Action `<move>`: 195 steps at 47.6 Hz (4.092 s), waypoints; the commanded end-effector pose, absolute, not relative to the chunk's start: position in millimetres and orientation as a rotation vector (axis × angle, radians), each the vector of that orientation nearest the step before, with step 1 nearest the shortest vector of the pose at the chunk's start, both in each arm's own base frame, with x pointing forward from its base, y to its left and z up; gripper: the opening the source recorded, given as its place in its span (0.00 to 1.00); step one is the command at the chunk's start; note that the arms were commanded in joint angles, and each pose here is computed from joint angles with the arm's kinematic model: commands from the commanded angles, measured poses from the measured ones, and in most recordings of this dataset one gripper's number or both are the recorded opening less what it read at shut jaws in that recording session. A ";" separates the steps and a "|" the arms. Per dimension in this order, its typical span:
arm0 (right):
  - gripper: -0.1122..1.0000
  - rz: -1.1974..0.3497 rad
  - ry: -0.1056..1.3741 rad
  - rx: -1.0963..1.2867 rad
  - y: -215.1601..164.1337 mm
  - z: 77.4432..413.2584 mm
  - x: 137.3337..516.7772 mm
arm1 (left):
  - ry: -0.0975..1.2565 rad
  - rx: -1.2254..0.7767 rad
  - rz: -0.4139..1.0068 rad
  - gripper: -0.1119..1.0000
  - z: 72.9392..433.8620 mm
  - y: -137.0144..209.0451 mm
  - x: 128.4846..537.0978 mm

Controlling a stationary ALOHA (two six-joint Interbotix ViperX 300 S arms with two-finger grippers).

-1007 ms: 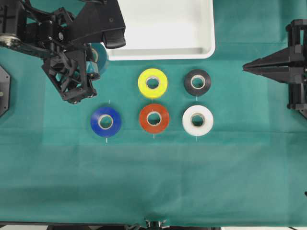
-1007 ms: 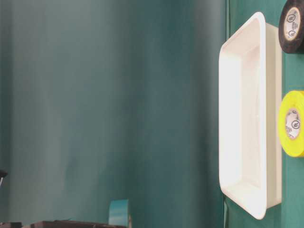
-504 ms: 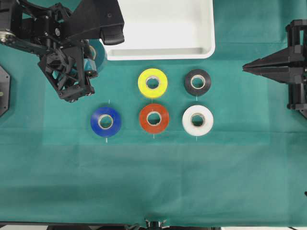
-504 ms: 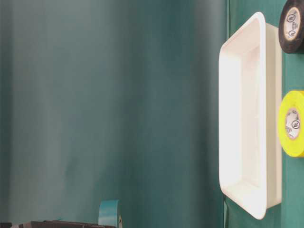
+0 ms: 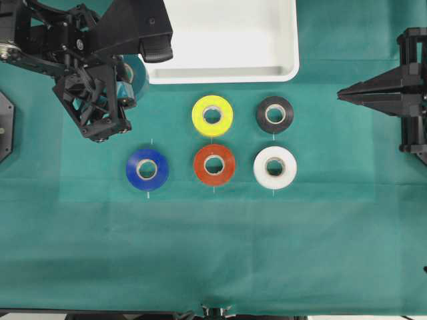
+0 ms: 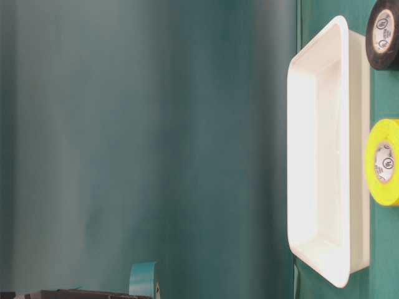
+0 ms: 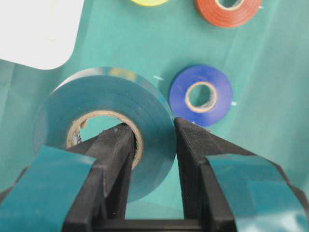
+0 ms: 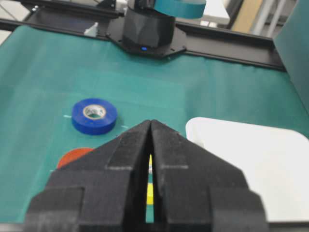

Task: Place the tape from the fixed location into the white case.
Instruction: 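Lift the teal roll with the left gripper and carry it upward, then move the held teal roll over the white tray with the left gripper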

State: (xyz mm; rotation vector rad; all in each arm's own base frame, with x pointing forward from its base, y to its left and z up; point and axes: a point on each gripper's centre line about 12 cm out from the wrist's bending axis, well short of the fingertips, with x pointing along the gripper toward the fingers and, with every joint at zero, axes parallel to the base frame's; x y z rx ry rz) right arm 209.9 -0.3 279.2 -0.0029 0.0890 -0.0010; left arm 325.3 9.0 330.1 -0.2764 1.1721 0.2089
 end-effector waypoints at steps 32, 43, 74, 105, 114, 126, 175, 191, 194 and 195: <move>0.10 -0.001 0.066 0.002 -0.3 290.0 212.8 | 1.108 -0.292 0.313 0.30 346.3 64.4 316.5; 0.10 -0.001 0.074 0.002 -0.3 289.1 212.7 | 1.108 -0.314 0.378 0.30 345.1 93.9 308.3; 0.10 -0.001 0.080 -0.001 -0.3 289.9 212.7 | 1.078 -0.279 0.373 0.30 334.7 112.7 334.0; 0.10 -0.003 0.091 -0.001 -0.6 289.9 212.0 | 1.039 -0.164 0.306 0.30 339.2 137.1 410.9; 0.10 -0.001 0.094 0.000 -0.3 289.3 211.6 | 1.046 -0.154 0.300 0.30 336.5 139.2 417.4; 0.10 -0.003 0.092 -0.003 -0.6 289.5 211.6 | 1.054 -0.152 0.298 0.30 330.8 140.4 418.8; 0.10 -0.001 0.098 -0.004 -0.3 288.0 212.0 | 1.116 -0.163 0.315 0.30 169.2 175.3 449.1; 0.10 -0.003 0.100 -0.004 -0.6 287.8 211.9 | 1.143 -0.171 0.318 0.30 137.3 182.9 450.9; 0.10 -0.003 0.100 -0.004 -0.6 287.8 211.9 | 1.139 -0.172 0.318 0.30 134.8 183.2 451.9; 0.10 -0.001 0.101 -0.004 -0.3 287.5 212.2 | 1.137 -0.170 0.318 0.30 134.0 183.6 452.7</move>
